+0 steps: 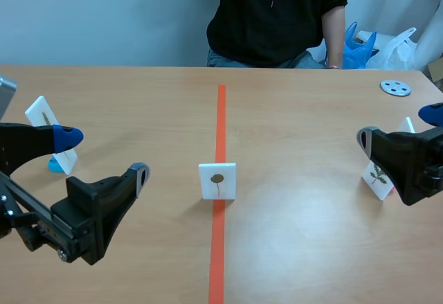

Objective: Sort the leaf by its shape. The table is split by an orange tape line. A compound leaf with several leaflets goes to the left side, a simple leaf with one blade goes to the right side. Return to the home posture when a red brick is placed on the table.

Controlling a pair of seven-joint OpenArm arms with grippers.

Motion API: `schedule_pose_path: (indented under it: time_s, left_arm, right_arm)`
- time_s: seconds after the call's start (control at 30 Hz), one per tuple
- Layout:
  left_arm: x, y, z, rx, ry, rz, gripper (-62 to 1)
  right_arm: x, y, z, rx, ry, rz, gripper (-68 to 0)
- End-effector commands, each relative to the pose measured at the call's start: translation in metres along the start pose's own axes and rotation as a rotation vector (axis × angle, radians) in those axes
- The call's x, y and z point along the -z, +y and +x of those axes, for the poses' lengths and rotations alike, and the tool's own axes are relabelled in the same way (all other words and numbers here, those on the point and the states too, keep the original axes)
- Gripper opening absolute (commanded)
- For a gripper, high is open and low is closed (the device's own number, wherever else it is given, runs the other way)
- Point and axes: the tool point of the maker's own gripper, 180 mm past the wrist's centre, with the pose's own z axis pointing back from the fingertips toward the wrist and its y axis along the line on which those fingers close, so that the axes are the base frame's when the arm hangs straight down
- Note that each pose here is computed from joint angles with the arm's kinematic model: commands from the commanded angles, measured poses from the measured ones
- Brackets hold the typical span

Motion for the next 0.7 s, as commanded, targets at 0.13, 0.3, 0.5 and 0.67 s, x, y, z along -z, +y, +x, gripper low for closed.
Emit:
schedule_pose_path:
  time_s: [0.13,0.3,0.5,0.67]
  left_arm:
    - [0.001,-0.016,0.005,0.064,-0.015,-0.094,1.4]
    - [0.007,-0.015,-0.001,0.116,-0.002,-0.135,1.4]
    - [0.021,-0.002,-0.025,0.122,0.031,-0.142,1.4]
    - [0.036,0.002,-0.043,0.128,0.033,-0.174,1.4]
  right_arm:
    - [0.000,0.000,0.014,-0.021,-0.037,0.000,0.4]
    - [0.000,0.000,0.014,-0.021,-0.037,0.000,0.4]
    - [0.000,-0.001,0.014,-0.020,-0.037,-0.003,0.4]
    - [0.000,-0.002,0.013,-0.024,-0.033,-0.009,0.4]
